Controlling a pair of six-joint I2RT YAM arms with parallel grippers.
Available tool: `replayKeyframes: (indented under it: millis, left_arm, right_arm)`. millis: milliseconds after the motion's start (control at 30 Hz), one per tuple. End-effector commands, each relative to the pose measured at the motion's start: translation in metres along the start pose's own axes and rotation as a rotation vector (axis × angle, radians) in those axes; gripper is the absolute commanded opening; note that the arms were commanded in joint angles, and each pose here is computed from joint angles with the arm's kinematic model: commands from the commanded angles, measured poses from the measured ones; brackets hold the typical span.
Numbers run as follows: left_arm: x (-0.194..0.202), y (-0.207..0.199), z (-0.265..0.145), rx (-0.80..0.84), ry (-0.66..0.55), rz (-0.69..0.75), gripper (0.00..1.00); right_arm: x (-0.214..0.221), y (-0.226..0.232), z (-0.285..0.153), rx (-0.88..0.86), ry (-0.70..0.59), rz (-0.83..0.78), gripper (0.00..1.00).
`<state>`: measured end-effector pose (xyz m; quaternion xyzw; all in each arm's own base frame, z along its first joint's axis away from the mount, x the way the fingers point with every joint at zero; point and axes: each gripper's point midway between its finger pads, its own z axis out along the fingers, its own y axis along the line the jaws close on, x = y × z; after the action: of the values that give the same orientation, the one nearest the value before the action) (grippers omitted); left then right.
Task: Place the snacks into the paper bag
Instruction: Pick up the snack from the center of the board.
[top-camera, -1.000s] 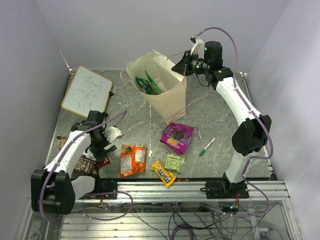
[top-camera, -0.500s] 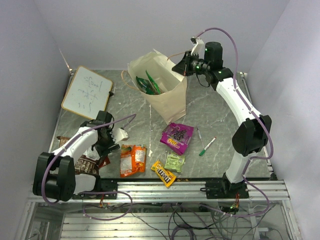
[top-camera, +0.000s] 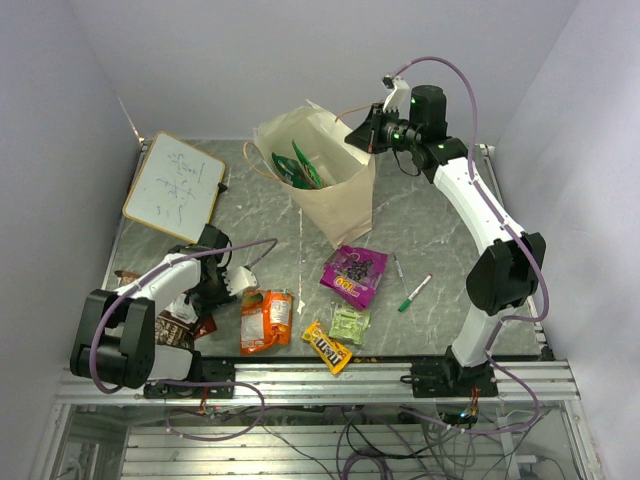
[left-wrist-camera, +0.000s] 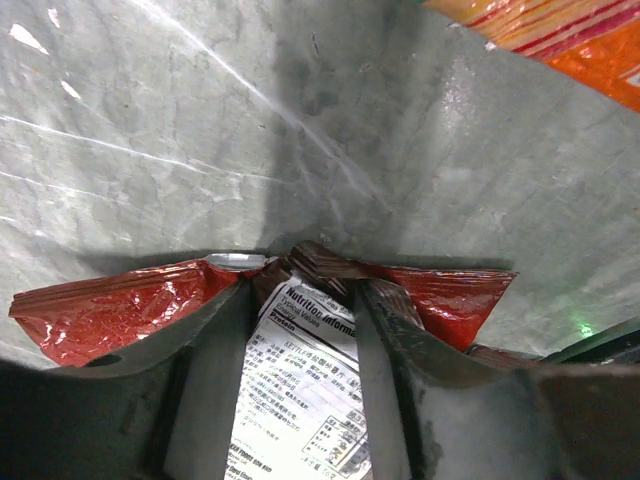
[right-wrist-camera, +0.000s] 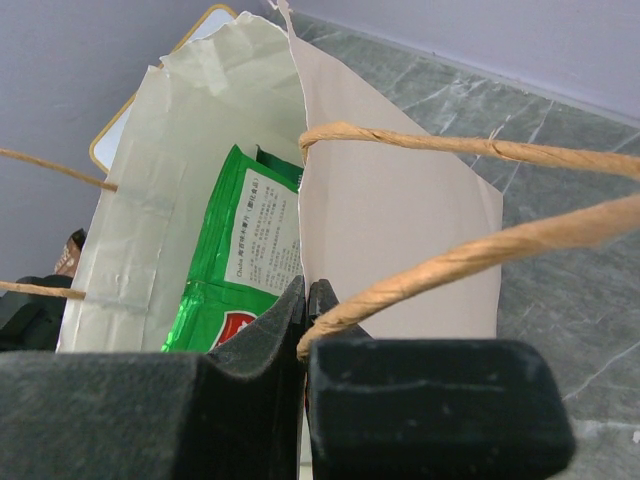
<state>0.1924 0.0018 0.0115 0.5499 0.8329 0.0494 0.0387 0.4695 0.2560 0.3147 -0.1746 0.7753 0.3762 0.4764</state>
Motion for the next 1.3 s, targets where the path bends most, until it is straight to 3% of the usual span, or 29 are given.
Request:
replayKeyframes:
  millis: [0, 300, 633, 833, 1267]
  left_arm:
    - [0.003, -0.006, 0.006, 0.026, 0.018, 0.024, 0.51]
    - [-0.020, 0.002, -0.014, 0.041, -0.074, -0.003, 0.08]
    - [-0.092, 0.025, -0.053, 0.049, -0.373, -0.072, 0.07]
    - [-0.126, 0.043, -0.097, 0.039, -0.507, -0.109, 0.07]
    - [-0.122, 0.073, -0.222, -0.189, -0.612, -0.131, 0.07]
  right_arm:
    - [-0.010, 0.010, -0.006, -0.017, -0.033, -0.027, 0.00]
    - [-0.011, 0.008, -0.006, -0.007, -0.035, -0.030, 0.00]
    - [-0.010, 0.007, -0.006, -0.004, -0.033, -0.032, 0.00]
    - [-0.011, 0.007, -0.009, 0.004, -0.040, -0.044, 0.00]
    - [-0.013, 0.017, -0.011, -0.040, -0.041, -0.079, 0.00]
